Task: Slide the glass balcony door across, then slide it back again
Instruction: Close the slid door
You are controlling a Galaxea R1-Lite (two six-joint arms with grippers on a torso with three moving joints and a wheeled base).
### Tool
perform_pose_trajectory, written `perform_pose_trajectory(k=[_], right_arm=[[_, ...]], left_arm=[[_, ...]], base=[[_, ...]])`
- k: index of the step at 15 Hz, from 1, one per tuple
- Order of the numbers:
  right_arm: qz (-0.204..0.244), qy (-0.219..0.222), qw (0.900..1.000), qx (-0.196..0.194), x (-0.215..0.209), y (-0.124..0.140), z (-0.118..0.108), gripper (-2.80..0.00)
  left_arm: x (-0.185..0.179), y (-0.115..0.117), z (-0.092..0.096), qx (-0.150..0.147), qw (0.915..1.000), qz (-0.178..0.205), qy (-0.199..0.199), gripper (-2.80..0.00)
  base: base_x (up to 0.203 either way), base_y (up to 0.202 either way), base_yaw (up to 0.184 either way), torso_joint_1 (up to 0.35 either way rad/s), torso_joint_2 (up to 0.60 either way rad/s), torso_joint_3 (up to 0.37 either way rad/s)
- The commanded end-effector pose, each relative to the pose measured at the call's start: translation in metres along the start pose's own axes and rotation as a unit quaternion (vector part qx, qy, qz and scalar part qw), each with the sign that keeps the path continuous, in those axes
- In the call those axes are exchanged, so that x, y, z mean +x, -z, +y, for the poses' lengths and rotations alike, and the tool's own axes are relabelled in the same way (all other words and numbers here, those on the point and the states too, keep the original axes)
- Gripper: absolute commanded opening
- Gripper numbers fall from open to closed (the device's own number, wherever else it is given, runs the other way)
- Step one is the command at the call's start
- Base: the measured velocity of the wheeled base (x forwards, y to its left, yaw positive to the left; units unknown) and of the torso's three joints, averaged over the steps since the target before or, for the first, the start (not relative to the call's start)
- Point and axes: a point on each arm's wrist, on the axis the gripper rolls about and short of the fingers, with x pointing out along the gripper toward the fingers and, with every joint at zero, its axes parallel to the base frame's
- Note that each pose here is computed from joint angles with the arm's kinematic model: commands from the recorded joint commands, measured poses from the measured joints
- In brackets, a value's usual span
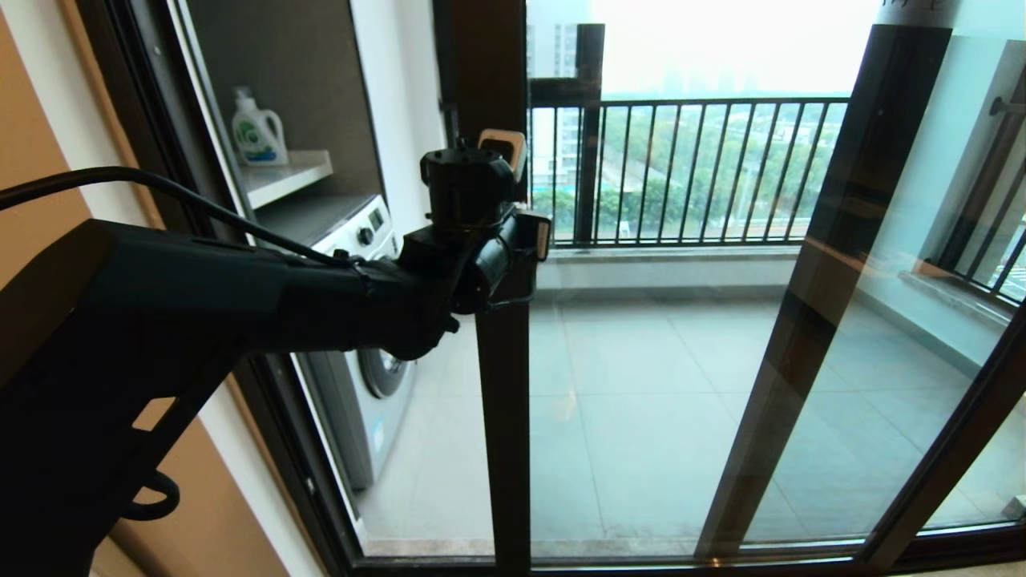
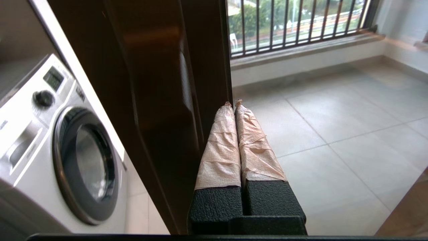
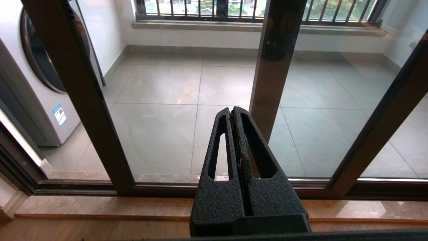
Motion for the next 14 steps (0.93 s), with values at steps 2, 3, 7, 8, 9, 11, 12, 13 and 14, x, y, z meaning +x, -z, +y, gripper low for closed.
perform_pose_trajectory(k=[2, 3, 7, 8, 9, 11, 12, 13, 14], right_arm=[[0.001, 0.000, 1.000, 0.000, 0.000, 0.000, 0.000, -2.80], [0.001, 0.000, 1.000, 0.000, 0.000, 0.000, 0.000, -2.80], [0.001, 0.000, 1.000, 0.000, 0.000, 0.000, 0.000, -2.80], [0.001, 0.000, 1.000, 0.000, 0.000, 0.000, 0.000, -2.80], [0.001, 0.000, 1.000, 0.000, 0.000, 0.000, 0.000, -2.80], [0.002, 0.000, 1.000, 0.000, 0.000, 0.000, 0.000, -2.80], [0.001, 0.000, 1.000, 0.000, 0.000, 0.000, 0.000, -2.80], [0.001, 0.000, 1.000, -0.001, 0.000, 0.000, 0.000, -2.80], [0.001, 0.000, 1.000, 0.000, 0.000, 0.000, 0.000, -2.80]], left_arm=[[-0.012, -0.001, 0.012, -0.012, 0.9998, 0.014, -0.003, -2.80], [-0.016, -0.001, 0.016, -0.015, 0.9997, 0.018, -0.005, -2.80], [-0.036, -0.002, 0.036, -0.022, 0.9993, 0.027, -0.015, -2.80], [-0.034, -0.004, 0.044, -0.026, 0.9993, 0.015, -0.025, -2.80], [-0.032, -0.005, 0.051, -0.029, 0.9990, 0.003, -0.034, -2.80], [-0.033, -0.001, 0.062, -0.027, 0.9985, 0.007, -0.047, -2.80], [-0.034, 0.001, 0.065, -0.025, 0.9984, 0.012, -0.049, -2.80], [-0.036, -0.001, 0.068, -0.025, 0.9983, 0.011, -0.051, -2.80], [-0.036, -0.002, 0.071, -0.026, 0.9982, 0.009, -0.054, -2.80]], base=[[0.000, 0.000, 0.000, 0.000, 0.00, 0.000], [0.000, 0.000, 0.000, 0.000, 0.00, 0.000], [0.000, 0.000, 0.000, 0.000, 0.00, 0.000], [0.000, 0.000, 0.000, 0.000, 0.00, 0.000], [0.000, 0.000, 0.000, 0.000, 0.00, 0.000], [0.000, 0.000, 0.000, 0.000, 0.00, 0.000], [0.000, 0.000, 0.000, 0.000, 0.00, 0.000], [0.000, 0.000, 0.000, 0.000, 0.00, 0.000], [0.000, 0.000, 0.000, 0.000, 0.00, 0.000]])
